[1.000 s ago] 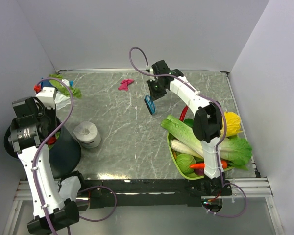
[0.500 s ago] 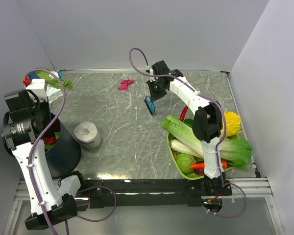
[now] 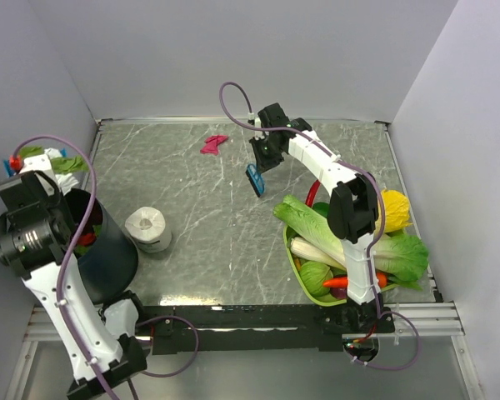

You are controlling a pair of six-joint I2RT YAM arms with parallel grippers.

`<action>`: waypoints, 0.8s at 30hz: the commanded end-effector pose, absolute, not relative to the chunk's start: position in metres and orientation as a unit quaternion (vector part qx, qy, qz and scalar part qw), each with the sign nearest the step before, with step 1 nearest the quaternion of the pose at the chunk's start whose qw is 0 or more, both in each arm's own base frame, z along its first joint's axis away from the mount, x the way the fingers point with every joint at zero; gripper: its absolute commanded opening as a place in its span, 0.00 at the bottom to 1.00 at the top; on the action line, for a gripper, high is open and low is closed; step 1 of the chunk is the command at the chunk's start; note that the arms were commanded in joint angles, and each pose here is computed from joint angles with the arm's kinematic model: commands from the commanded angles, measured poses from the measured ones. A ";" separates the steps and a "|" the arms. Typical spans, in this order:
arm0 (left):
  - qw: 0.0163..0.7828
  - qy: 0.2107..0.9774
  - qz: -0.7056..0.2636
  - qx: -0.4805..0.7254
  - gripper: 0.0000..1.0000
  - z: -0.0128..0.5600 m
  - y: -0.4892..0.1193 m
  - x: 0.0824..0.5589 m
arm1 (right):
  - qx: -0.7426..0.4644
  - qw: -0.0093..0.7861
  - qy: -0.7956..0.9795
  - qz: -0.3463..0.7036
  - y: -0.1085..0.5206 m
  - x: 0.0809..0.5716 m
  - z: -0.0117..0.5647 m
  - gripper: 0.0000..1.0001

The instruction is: Sweep away the paper scraps from the table

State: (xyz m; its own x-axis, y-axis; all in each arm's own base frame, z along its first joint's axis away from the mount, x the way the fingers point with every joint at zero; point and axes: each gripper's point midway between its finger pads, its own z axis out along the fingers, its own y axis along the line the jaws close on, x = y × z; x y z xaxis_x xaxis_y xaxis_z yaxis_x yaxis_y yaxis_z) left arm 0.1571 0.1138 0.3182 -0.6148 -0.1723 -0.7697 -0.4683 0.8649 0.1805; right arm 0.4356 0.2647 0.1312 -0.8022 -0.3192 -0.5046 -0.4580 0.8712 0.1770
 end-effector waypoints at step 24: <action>0.301 0.821 0.433 -0.221 0.01 0.344 0.140 0.017 | -0.209 0.182 0.945 0.174 0.270 0.420 0.107 0.00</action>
